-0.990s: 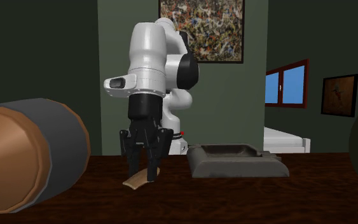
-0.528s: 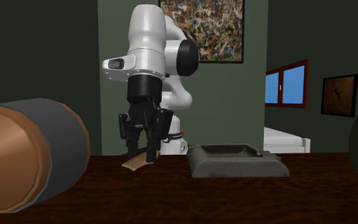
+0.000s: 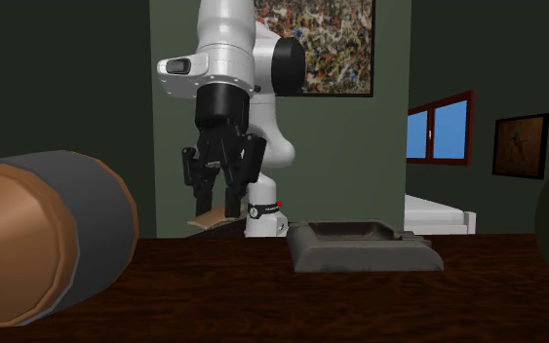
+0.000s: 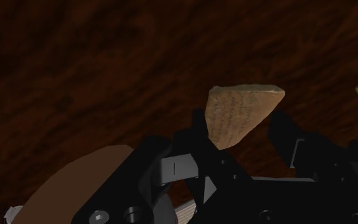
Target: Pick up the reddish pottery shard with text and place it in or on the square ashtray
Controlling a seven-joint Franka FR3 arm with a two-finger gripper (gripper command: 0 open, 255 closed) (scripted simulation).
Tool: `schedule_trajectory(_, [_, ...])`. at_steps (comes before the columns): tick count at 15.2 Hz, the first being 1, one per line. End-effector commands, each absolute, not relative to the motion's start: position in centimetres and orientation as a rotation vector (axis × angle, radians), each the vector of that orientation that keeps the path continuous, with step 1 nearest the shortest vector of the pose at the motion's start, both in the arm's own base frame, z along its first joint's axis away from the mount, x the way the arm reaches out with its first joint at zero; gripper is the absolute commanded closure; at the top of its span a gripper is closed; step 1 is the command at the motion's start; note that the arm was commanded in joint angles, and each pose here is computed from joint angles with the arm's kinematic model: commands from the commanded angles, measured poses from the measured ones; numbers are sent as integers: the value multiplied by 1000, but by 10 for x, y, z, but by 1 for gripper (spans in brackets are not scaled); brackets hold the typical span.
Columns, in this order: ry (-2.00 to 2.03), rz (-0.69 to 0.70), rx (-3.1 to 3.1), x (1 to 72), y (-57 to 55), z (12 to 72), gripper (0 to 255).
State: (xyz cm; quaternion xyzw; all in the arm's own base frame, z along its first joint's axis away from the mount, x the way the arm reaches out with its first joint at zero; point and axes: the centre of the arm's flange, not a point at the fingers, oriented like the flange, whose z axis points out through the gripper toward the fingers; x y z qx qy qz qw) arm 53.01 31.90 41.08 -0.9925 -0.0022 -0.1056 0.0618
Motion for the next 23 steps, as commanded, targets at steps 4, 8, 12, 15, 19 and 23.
schedule_trajectory(4, [-7, -319, -3001, 480, 337, 415, 255])
schedule_trajectory(8, [-7, -319, -3001, 431, 357, 417, 255])
schedule_trajectory(12, [-7, -319, -3001, 382, 376, 418, 255])
schedule_trajectory(15, [-7, -319, -3001, 345, 391, 419, 255])
schedule_trajectory(19, [-7, -319, -3001, 296, 410, 421, 255])
schedule_trajectory(23, [-7, -319, -3001, 263, 423, 411, 255])
